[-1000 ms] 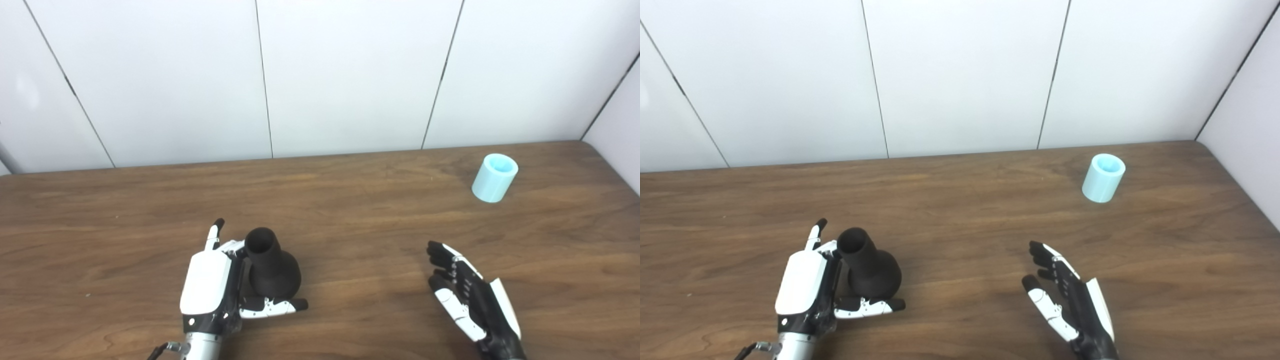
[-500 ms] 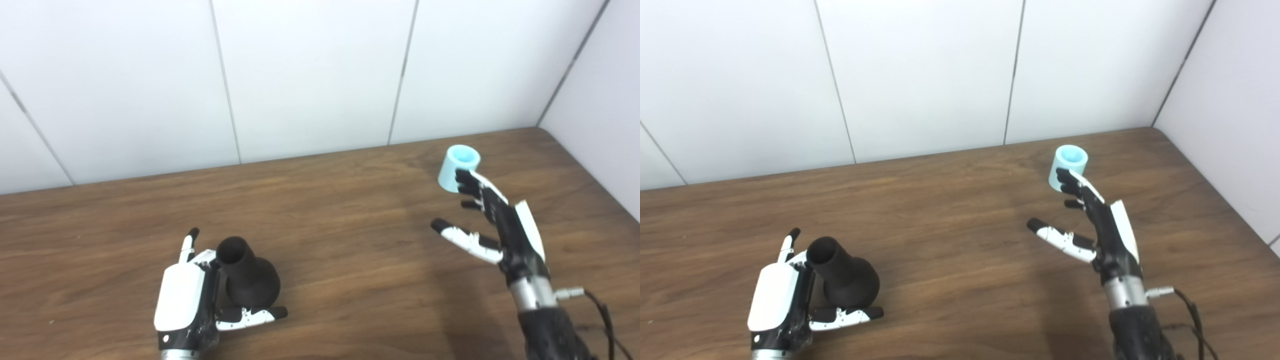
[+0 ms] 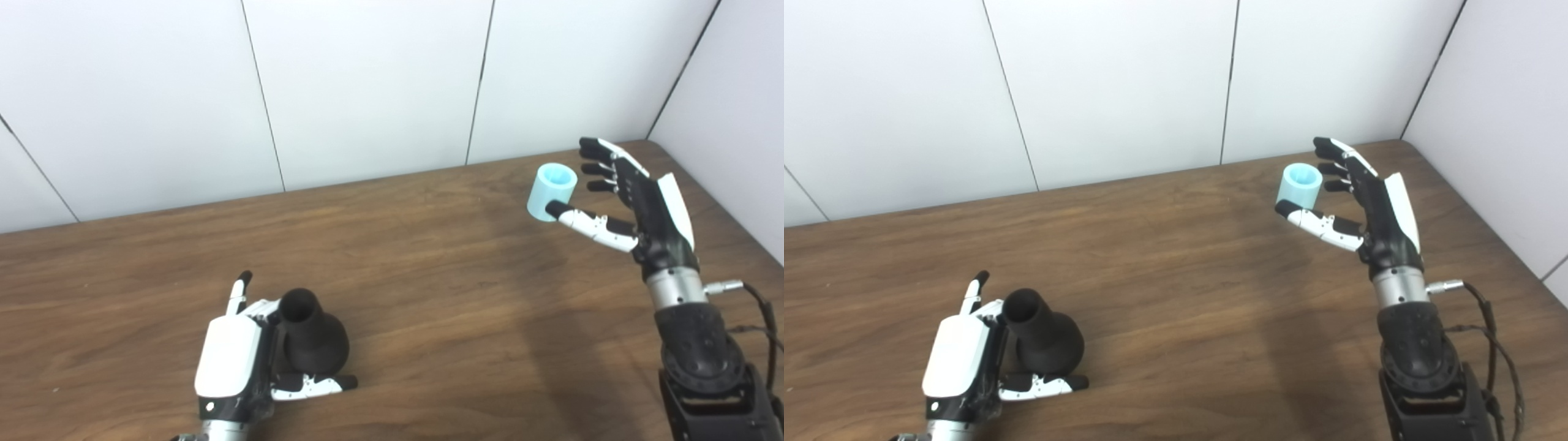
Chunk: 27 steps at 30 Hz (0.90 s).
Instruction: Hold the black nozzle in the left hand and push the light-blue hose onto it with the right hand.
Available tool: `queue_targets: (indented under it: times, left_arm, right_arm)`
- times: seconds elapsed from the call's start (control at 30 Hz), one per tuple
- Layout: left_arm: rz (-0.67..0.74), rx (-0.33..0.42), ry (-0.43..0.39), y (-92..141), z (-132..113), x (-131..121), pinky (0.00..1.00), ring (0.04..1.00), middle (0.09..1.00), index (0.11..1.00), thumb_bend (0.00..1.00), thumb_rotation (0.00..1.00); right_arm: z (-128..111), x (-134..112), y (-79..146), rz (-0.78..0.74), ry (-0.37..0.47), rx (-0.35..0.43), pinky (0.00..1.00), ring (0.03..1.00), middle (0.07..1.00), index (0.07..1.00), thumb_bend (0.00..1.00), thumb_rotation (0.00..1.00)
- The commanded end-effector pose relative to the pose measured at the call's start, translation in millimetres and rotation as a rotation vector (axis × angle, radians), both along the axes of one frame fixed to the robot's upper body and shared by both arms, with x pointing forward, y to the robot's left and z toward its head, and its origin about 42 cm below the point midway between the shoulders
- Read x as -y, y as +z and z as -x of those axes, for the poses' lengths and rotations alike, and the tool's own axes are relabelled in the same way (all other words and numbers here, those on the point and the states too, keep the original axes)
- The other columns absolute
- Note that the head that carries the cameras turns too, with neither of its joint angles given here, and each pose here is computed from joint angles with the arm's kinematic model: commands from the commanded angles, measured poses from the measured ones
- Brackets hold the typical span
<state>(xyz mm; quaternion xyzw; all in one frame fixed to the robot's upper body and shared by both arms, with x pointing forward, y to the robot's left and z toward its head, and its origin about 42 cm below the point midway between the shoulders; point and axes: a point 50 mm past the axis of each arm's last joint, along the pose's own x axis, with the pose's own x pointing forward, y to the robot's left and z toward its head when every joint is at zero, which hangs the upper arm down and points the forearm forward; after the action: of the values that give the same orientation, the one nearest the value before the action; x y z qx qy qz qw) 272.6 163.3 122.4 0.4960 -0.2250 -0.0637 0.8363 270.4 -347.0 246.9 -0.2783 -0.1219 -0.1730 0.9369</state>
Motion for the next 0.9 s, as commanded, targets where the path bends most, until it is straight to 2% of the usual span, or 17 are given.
queue_targets:
  times: [0.0, 0.03, 0.1, 0.2, 0.33, 0.43, 0.63, 0.77, 0.87]
  left_arm:
    - [-0.129, -0.157, 0.017, -58, 24, -25, 0.97, 0.591, 0.433, 0.516, 0.52, 0.00]
    - [-0.143, -0.157, 0.013, -60, 23, -24, 0.97, 0.592, 0.427, 0.515, 0.52, 0.00]
    - [-0.173, -0.161, 0.005, -64, 21, -23, 0.96, 0.593, 0.423, 0.513, 0.52, 0.00]
    - [-0.216, -0.168, 0.002, -70, 18, -21, 0.96, 0.589, 0.416, 0.511, 0.52, 0.00]
    - [-0.257, -0.174, 0.003, -74, 15, -19, 0.96, 0.590, 0.418, 0.512, 0.52, 0.00]
    - [-0.283, -0.163, -0.007, -76, 14, -19, 0.96, 0.589, 0.417, 0.510, 0.52, 0.00]
    - [-0.339, -0.181, -0.018, -81, 13, -19, 0.97, 0.572, 0.432, 0.511, 0.52, 0.00]
    - [-0.351, -0.190, -0.018, -82, 12, -17, 0.97, 0.575, 0.447, 0.507, 0.52, 0.00]
    - [-0.351, -0.203, -0.016, -84, 11, -17, 0.97, 0.575, 0.458, 0.505, 0.52, 0.00]
  right_arm:
    - [-4, 2, 28, 0.037, 0.014, 0.093, 0.70, 0.813, 0.829, 0.812, 0.59, 0.41]
    - [-5, 2, 30, 0.047, 0.012, 0.103, 0.69, 0.816, 0.830, 0.810, 0.59, 0.42]
    - [-7, 2, 34, 0.073, 0.015, 0.126, 0.73, 0.825, 0.824, 0.823, 0.56, 0.42]
    - [-8, -1, 39, 0.077, 0.020, 0.142, 0.75, 0.817, 0.829, 0.844, 0.53, 0.44]
    - [-8, -3, 44, 0.056, 0.021, 0.155, 0.69, 0.780, 0.825, 0.842, 0.51, 0.42]
    - [-7, -3, 48, 0.059, 0.030, 0.160, 0.61, 0.701, 0.829, 0.845, 0.50, 0.42]
    - [-6, 1, 51, 0.088, 0.043, 0.162, 0.56, 0.704, 0.844, 0.867, 0.49, 0.42]
    - [-6, 2, 52, 0.087, 0.052, 0.168, 0.56, 0.705, 0.838, 0.864, 0.51, 0.44]
    - [-5, 4, 51, 0.090, 0.054, 0.161, 0.56, 0.732, 0.842, 0.870, 0.49, 0.41]
